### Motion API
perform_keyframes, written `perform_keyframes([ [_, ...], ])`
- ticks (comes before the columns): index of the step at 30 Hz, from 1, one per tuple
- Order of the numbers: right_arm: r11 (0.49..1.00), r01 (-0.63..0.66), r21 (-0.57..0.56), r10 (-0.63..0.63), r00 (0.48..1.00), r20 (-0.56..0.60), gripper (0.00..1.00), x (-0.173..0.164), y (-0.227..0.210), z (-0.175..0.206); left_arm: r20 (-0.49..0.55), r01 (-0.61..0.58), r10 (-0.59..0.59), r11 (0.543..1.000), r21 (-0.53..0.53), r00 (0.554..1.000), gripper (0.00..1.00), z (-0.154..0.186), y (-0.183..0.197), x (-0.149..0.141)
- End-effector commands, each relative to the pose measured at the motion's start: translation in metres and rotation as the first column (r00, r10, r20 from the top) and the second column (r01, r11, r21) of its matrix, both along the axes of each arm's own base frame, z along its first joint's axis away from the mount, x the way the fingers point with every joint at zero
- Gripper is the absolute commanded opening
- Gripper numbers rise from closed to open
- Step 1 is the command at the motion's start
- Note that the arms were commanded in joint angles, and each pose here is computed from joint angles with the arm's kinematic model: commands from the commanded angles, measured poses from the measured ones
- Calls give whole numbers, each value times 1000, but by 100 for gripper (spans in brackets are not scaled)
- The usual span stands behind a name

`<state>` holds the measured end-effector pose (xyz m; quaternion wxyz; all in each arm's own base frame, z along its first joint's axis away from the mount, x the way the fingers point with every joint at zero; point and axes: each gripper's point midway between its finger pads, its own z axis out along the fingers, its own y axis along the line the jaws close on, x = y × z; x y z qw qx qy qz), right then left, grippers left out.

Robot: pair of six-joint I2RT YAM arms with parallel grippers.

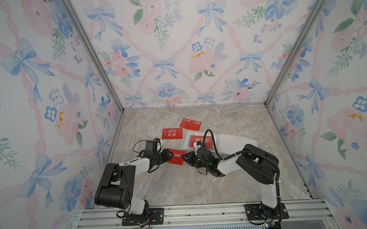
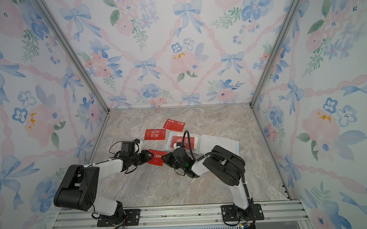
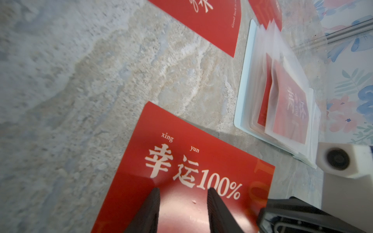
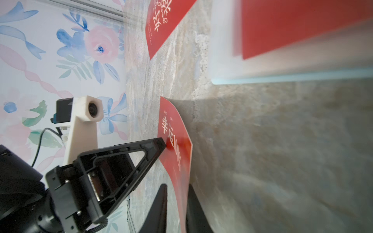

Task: Place the photos into the photo albums
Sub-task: Pick up the photo at the center of the board.

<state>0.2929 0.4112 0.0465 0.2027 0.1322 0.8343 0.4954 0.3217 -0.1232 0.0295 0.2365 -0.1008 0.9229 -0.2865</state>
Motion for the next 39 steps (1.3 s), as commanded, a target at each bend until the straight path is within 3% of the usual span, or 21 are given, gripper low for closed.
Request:
perform_keyframes([
  [1,1000,-3,-7,4,1000,26,15,2,7,1,-93,-14,16,1000,13,996,42,-19,4,-21],
  [6,1000,-7,-19,8,999,42,0,2,5,7,-80,-14,14,1000,6,997,42,-14,3,-19],
  [16,999,-33,-35,36,995,98,0,1,-11,35,42,-8,11,996,-92,999,44,40,-9,0],
  [27,963,-255,-90,267,950,160,0,5,-62,99,227,30,12,983,-181,974,54,119,-15,16],
  [35,937,-304,-170,336,916,218,0,7,-127,146,200,124,-73,959,-256,977,54,124,-34,11],
  [39,947,-285,-149,313,921,232,0,7,-152,162,237,181,-118,947,-264,964,53,138,-47,15],
])
